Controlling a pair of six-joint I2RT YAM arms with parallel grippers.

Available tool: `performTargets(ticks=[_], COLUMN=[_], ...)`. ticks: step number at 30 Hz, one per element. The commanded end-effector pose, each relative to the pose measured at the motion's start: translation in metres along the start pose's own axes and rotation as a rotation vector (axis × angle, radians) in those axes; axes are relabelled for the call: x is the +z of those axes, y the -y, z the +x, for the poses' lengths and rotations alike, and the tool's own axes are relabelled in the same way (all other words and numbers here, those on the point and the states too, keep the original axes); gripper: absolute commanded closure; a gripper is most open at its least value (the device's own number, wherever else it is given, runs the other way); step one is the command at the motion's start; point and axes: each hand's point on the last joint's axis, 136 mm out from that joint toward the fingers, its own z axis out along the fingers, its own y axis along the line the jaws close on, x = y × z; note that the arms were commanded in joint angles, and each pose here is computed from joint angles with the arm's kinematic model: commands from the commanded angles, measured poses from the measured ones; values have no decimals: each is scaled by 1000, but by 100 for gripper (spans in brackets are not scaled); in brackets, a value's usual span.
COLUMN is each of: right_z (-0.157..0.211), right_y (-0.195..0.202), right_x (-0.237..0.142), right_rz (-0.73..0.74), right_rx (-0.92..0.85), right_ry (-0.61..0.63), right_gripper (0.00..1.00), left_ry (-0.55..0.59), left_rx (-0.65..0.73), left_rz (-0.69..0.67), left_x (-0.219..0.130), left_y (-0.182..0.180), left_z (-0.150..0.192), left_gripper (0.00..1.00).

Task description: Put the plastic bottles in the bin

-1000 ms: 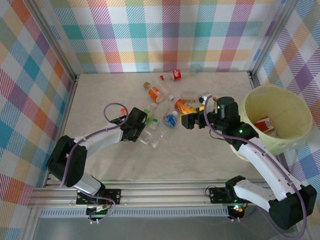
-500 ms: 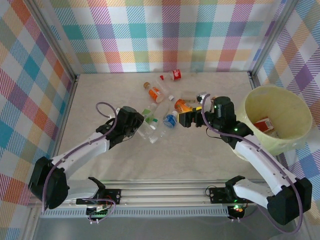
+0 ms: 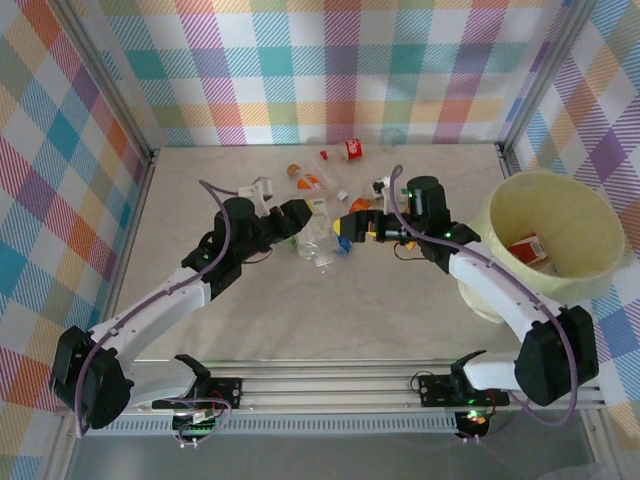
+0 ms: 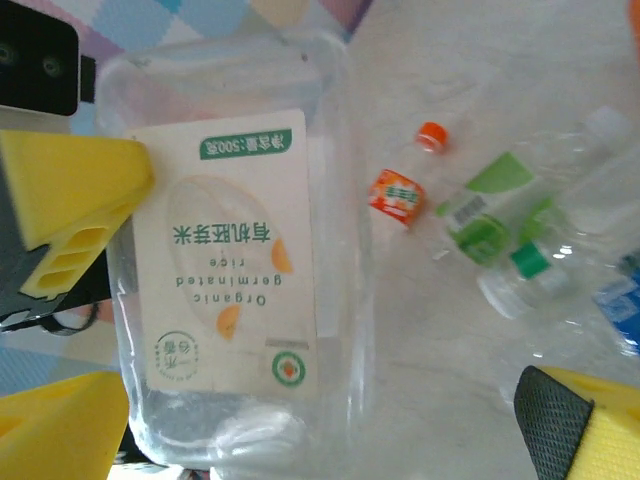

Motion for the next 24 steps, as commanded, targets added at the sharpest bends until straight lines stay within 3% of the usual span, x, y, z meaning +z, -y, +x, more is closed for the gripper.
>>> performTargets(ticks=[1, 9, 14, 17, 24], right_z=[-20, -45, -59, -66, -79], right_y=[-37, -78, -99, -104, -116], right_x=[-1, -8, -15, -16, -21], right_rz=[-177, -390, -476, -492, -568], right_rx=[19, 21, 12, 26, 42], right_ry=[8, 9, 15, 34, 65], right_gripper=[0, 0, 0, 4, 25], left_ry=[17, 29, 20, 27, 9], left_rx=[75, -53, -117, -123, -194], left_rz=[285, 555, 633, 624, 623], left_x=[-9, -22, -21, -21, -10], left_y=[64, 107, 118, 118, 111], left_z=[-25, -54, -59, -60, -60], left_gripper=[50, 49, 49, 49, 49])
